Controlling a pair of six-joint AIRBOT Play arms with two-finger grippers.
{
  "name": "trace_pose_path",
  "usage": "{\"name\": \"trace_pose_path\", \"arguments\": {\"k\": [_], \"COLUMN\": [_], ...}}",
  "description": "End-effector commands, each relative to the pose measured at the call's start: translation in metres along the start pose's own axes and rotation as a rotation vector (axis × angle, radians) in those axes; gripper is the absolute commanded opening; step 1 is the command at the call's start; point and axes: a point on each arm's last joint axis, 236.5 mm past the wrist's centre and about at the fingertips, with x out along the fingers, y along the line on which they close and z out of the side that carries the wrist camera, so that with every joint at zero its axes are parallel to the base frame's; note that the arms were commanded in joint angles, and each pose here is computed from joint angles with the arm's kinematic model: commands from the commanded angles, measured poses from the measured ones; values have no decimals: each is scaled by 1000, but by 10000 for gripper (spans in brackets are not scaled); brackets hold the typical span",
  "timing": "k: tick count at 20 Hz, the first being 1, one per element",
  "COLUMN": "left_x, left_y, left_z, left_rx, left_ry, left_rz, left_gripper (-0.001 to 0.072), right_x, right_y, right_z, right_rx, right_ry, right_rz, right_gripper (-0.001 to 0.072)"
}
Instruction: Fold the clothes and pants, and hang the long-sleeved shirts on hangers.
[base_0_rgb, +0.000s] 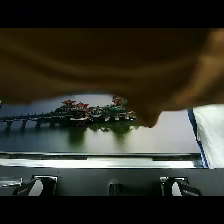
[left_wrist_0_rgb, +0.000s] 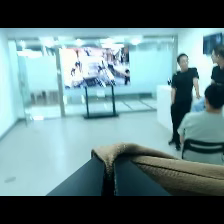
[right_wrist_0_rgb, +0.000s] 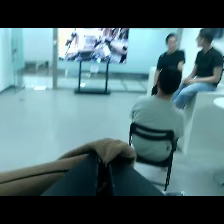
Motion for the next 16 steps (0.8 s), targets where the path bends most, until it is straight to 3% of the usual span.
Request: {"name": "trace_pose_path", "arguments": {"k": [1,5,9,12,16], "left_x": [-14,30,46,24,5], "left_y": [-4,28,52,32,41], "left_z": [16,-107,-320,-473,-628], "left_rx": [16,-103,-384,-561,-702], "left_ry": [-41,352,889,1186,1335], "left_rz": [25,0,-50,-88,69], "left_gripper": [24,24,23,23,24], "right_x": [-18,40,87,84,101], "right_y": [-4,-12,12,38,99], "right_z": [24,-74,-278,-423,-583], "right_rx": [18,121,307,349,392], "right_ry": [-85,270,1008,1449,1625], "right_rz": [-38,-8,192,233,197], "right_gripper": [50,49,47,47,50]}}
